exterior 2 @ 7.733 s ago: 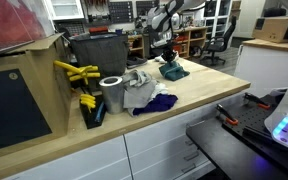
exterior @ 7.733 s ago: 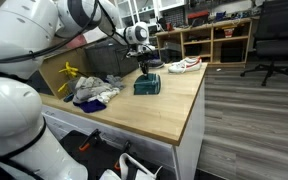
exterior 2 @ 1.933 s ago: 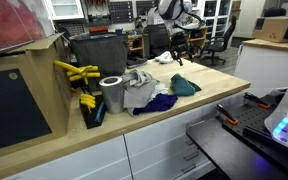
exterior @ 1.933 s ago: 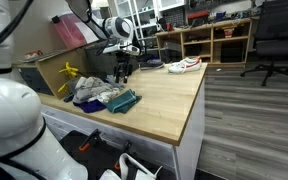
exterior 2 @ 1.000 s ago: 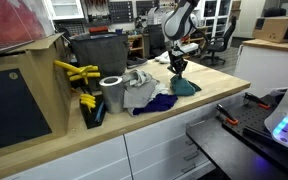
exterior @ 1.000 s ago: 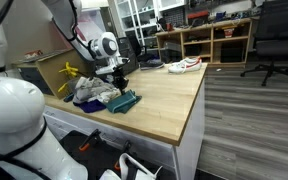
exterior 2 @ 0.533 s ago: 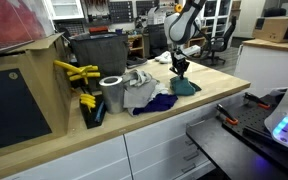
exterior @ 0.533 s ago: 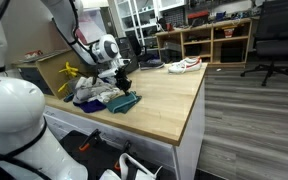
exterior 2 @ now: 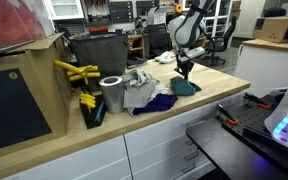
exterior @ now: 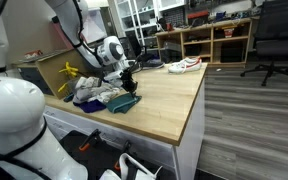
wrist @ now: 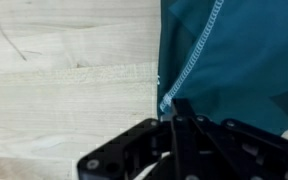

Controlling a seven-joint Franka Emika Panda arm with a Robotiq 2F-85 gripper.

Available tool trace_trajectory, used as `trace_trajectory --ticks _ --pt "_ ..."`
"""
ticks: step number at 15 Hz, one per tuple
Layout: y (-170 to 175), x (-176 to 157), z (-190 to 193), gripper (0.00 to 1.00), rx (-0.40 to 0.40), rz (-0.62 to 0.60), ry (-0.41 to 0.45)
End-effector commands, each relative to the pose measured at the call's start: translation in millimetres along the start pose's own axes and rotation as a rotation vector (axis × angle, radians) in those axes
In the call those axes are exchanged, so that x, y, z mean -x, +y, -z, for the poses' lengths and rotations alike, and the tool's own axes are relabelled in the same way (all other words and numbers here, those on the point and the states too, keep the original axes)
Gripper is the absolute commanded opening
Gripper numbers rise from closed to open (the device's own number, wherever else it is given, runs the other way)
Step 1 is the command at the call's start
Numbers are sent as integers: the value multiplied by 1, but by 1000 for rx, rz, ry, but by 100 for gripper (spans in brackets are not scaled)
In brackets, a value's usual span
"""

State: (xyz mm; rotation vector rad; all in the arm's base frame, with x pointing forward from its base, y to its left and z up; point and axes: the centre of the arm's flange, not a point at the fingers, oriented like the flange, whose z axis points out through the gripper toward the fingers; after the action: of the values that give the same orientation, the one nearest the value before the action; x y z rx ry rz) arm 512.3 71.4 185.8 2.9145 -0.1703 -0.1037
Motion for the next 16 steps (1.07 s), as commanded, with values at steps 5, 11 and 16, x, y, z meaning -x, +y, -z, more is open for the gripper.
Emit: trace_trajectory --ticks 5,11,16 --pt "-8 1 -12 0 -8 -61 22" --pt "-2 -20 -18 0 -18 -151 46" --pt "-2 -29 -22 0 -35 -219 21"
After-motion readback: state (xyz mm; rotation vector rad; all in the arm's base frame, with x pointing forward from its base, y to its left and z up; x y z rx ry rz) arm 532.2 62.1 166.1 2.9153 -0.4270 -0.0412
